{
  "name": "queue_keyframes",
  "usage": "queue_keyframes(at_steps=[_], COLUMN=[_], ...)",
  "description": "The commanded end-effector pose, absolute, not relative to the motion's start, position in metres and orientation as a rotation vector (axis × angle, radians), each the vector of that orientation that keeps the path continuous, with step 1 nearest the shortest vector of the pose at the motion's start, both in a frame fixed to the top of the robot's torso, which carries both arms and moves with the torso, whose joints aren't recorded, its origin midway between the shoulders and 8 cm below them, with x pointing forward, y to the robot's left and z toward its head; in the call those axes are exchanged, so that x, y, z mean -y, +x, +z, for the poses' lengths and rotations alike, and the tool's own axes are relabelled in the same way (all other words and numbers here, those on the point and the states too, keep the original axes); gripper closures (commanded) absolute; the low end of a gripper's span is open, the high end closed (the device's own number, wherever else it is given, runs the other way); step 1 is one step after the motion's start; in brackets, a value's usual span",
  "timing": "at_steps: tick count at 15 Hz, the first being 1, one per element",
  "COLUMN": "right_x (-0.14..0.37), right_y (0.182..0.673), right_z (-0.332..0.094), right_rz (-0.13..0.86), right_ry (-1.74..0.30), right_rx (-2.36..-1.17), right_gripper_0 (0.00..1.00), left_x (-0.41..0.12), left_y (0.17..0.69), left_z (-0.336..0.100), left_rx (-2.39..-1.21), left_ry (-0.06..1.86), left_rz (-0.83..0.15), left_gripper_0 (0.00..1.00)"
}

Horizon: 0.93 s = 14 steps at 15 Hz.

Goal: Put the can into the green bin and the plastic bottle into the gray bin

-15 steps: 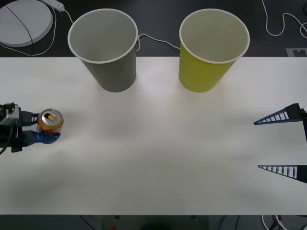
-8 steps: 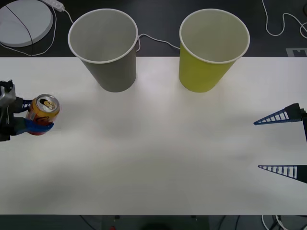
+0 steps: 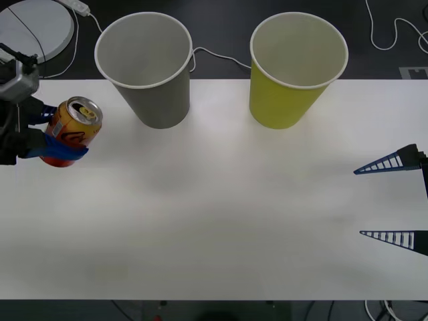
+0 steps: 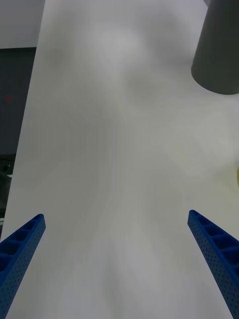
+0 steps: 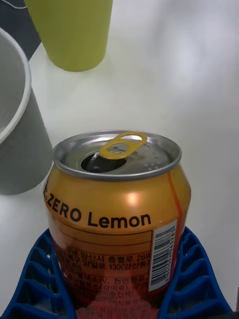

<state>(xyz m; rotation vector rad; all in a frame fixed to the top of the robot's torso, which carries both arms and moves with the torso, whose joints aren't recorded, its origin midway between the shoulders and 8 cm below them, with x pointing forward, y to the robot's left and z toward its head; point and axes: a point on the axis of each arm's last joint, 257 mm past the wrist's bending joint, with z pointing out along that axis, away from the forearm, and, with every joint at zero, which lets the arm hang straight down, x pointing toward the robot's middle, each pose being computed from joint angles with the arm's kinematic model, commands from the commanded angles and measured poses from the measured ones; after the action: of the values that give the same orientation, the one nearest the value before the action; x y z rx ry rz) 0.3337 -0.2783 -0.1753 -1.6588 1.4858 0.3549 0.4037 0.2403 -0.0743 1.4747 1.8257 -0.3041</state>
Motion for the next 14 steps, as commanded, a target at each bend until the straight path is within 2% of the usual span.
queue_keyframes(at_steps=[1, 8, 14], right_x=[0.278, 0.278, 0.278], right_y=[0.334, 0.334, 0.334], right_z=[-0.175, -0.175, -0.175], right_rz=[0.355, 0.355, 0.355], right_ry=[-1.659, -1.659, -1.659], right_rx=[-1.486, -1.486, -1.486], right_gripper_0=[0.00, 0.00, 0.00], left_x=[-0.216, -0.144, -0.060], left_y=[0.407, 0.422, 0.465], left_z=[-0.049, 0.005, 0.039], left_rx=[-1.867, -1.972, -1.987], left_ry=[1.482, 1.443, 1.458], left_rz=[-0.314, -0.307, -0.283], left_gripper_0=[0.99, 0.99, 0.99])
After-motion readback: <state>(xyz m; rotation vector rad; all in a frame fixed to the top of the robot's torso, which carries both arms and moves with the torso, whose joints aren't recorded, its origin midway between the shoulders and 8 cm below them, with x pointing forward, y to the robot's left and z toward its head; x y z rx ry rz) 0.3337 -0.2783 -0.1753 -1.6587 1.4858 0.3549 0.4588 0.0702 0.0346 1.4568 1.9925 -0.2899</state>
